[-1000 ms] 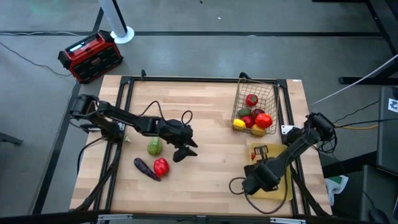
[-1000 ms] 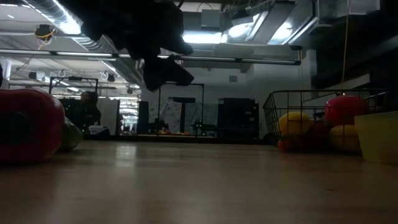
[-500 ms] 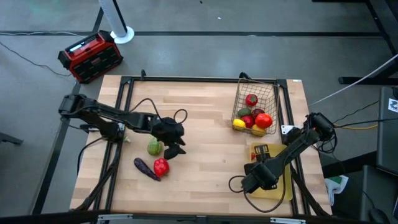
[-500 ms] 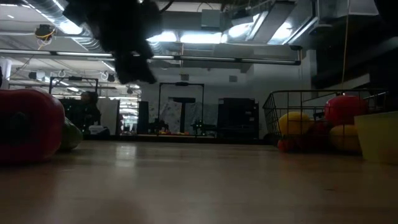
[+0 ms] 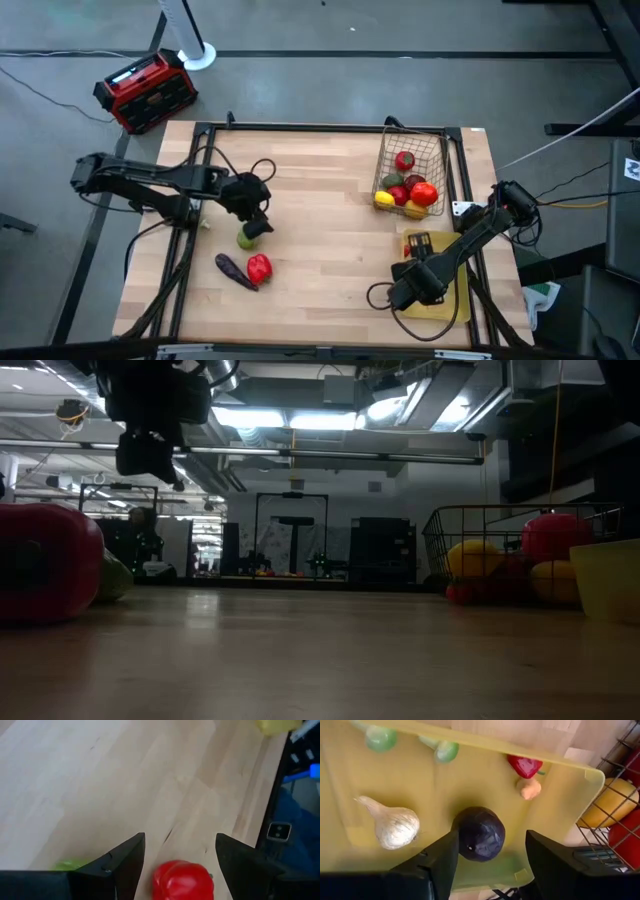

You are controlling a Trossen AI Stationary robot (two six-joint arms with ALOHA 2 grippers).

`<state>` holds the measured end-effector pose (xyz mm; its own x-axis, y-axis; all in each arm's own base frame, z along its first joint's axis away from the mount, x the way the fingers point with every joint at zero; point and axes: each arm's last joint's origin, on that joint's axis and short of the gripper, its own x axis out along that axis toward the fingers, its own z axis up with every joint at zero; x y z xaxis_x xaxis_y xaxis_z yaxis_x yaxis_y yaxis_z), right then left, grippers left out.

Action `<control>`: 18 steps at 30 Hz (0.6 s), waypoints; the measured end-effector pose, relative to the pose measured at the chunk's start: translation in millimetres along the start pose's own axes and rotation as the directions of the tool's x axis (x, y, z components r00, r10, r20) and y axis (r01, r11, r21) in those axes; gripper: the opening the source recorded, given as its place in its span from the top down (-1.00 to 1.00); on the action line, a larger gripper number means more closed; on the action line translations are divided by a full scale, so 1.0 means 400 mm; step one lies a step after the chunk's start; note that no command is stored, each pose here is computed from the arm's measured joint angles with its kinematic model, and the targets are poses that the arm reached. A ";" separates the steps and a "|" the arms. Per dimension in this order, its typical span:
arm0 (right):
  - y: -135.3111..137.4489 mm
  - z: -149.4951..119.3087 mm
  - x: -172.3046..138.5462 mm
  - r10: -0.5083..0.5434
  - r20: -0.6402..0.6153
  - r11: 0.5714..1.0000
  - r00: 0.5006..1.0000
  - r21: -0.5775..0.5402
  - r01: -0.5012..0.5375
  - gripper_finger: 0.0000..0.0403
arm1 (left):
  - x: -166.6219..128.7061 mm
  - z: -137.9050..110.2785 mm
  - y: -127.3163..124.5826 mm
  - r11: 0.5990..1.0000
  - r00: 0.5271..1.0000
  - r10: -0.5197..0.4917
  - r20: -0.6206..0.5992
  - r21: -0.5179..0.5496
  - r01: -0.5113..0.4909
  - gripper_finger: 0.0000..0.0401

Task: Sort produce into baskets
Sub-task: Put the chayote into the yellow bin

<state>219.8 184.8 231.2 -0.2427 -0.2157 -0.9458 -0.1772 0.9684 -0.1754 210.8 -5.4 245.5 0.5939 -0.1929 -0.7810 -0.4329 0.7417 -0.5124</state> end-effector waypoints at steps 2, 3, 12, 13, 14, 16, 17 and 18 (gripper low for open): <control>0.001 0.002 0.000 0.005 0.009 1.000 1.000 0.000 -0.005 -0.14 | -0.005 -0.001 0.003 0.999 1.000 0.005 0.000 -0.032 -0.005 -0.18; 0.002 0.003 0.000 0.007 0.012 1.000 1.000 0.000 -0.007 -0.14 | -0.006 0.001 0.003 0.999 1.000 0.002 0.006 -0.042 -0.002 -0.18; 0.002 0.004 0.000 0.008 0.017 1.000 1.000 0.000 -0.008 -0.14 | -0.005 -0.003 0.003 1.000 1.000 -0.015 -0.027 -0.026 0.014 -0.19; 0.002 0.004 0.000 0.008 0.017 1.000 1.000 0.000 -0.008 -0.14 | -0.005 -0.005 0.005 1.000 0.999 -0.009 -0.034 -0.027 0.008 -0.19; 0.002 0.004 0.000 0.008 0.017 1.000 1.000 0.000 -0.008 -0.14 | -0.005 -0.007 0.007 1.000 0.999 -0.002 -0.043 -0.028 0.000 -0.19; 0.002 0.004 0.000 0.008 0.017 1.000 1.000 0.000 -0.008 -0.14 | -0.005 -0.011 0.010 0.999 0.998 0.011 -0.058 -0.031 -0.013 -0.19; 0.002 0.004 0.000 0.008 0.017 1.000 1.000 0.000 -0.008 -0.14 | -0.005 -0.013 0.012 0.999 0.998 0.018 -0.068 -0.034 -0.021 -0.19; 0.002 0.004 0.000 0.008 0.017 1.000 1.000 0.000 -0.008 -0.14 | -0.006 -0.016 0.014 0.999 0.996 0.026 -0.081 -0.036 -0.029 -0.20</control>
<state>221.1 185.9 230.6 -0.2280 -0.2063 -0.9516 -0.1756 0.9700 -0.1682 202.7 -4.9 242.1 0.5260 -0.2248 -0.8202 -0.4742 0.7231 -0.5023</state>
